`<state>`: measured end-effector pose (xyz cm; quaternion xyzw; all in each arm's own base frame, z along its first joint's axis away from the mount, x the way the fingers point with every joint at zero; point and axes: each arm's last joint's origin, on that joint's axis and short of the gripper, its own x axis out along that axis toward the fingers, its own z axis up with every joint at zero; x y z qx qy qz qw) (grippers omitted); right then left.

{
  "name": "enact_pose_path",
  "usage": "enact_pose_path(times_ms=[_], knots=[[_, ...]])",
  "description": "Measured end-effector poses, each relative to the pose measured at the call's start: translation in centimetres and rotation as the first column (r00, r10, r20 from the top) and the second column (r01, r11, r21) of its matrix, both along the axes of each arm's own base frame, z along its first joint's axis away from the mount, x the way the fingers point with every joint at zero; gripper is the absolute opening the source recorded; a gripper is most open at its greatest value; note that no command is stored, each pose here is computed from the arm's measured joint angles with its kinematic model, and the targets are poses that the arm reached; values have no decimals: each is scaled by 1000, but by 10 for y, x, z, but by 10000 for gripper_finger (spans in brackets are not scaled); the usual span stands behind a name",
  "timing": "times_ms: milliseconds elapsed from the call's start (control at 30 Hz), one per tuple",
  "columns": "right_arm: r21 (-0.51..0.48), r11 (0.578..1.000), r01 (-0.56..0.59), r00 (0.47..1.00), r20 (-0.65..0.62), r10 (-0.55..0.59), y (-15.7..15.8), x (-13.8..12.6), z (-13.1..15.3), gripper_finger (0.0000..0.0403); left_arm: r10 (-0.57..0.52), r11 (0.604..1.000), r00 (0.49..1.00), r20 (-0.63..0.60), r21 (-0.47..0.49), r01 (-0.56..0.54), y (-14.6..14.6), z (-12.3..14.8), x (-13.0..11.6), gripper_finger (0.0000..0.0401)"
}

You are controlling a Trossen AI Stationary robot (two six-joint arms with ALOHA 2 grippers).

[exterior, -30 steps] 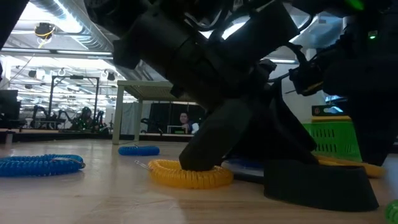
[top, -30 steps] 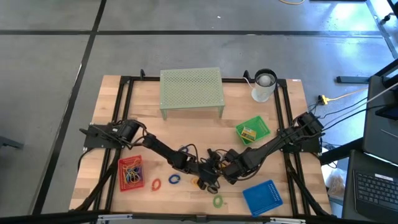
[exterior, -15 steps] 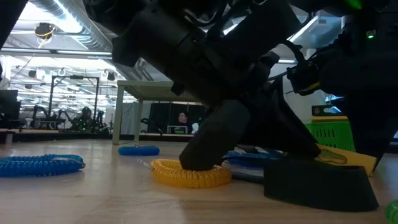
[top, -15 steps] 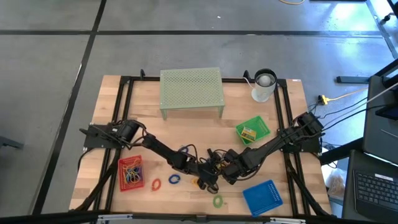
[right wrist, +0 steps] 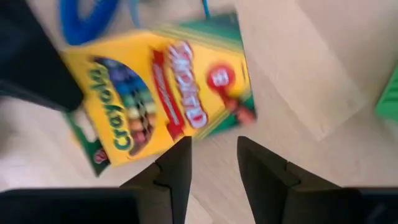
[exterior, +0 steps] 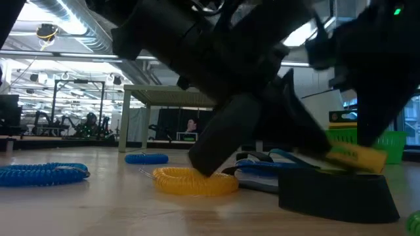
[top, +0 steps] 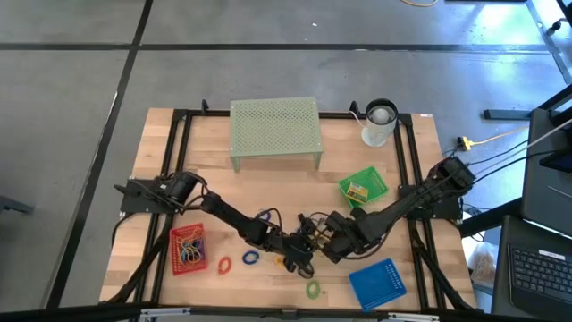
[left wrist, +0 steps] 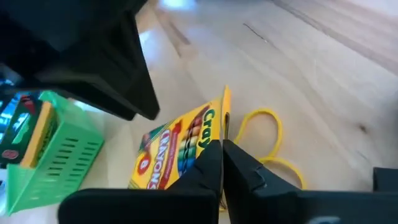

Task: Pick & Place Office Desk Supplies
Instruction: Put the crayon box into the green bin

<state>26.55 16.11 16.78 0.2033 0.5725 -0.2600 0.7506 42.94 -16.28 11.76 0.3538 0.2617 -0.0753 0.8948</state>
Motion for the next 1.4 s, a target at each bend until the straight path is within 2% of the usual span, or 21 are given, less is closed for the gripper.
enact_pose_path(times_ms=[233, 400, 533, 667, 800, 1100, 1233, 1400], knots=[[-58, 995, -82, 982, 163, 91, 14, -12, 25, 117, 74, 995, 997, 37, -63, -71, 1, 12, 0, 1], [-58, 981, -186, 955, 223, 194, 30, -15, 28, 115, 118, 989, 991, 63, -98, -112, 4, 21, 0, 2], [-80, 975, -208, 940, 259, 222, 37, -18, 30, 119, 159, 982, 984, 87, -113, -148, 8, 29, 1, 1], [-85, 974, -208, 939, 261, 224, 38, -19, 30, 131, 166, 980, 981, 100, -129, -153, 10, 35, 1, 2], [-97, 968, -230, 934, 257, 247, 38, -19, 30, 160, 161, 980, 981, 108, -138, -146, 10, 38, 1, 2], [-177, 898, -402, 880, 196, 432, 38, -19, 30, 238, 172, 975, 979, 112, -161, -153, 10, 38, 2, 2], [-206, 870, -447, 858, 177, 483, 38, -19, 30, 243, 173, 975, 979, 112, -162, -154, 10, 38, 2, 1], [-267, 847, -460, 843, 169, 511, 37, -18, 31, 228, 171, 975, 978, 116, -166, -151, 10, 39, 2, 2]])
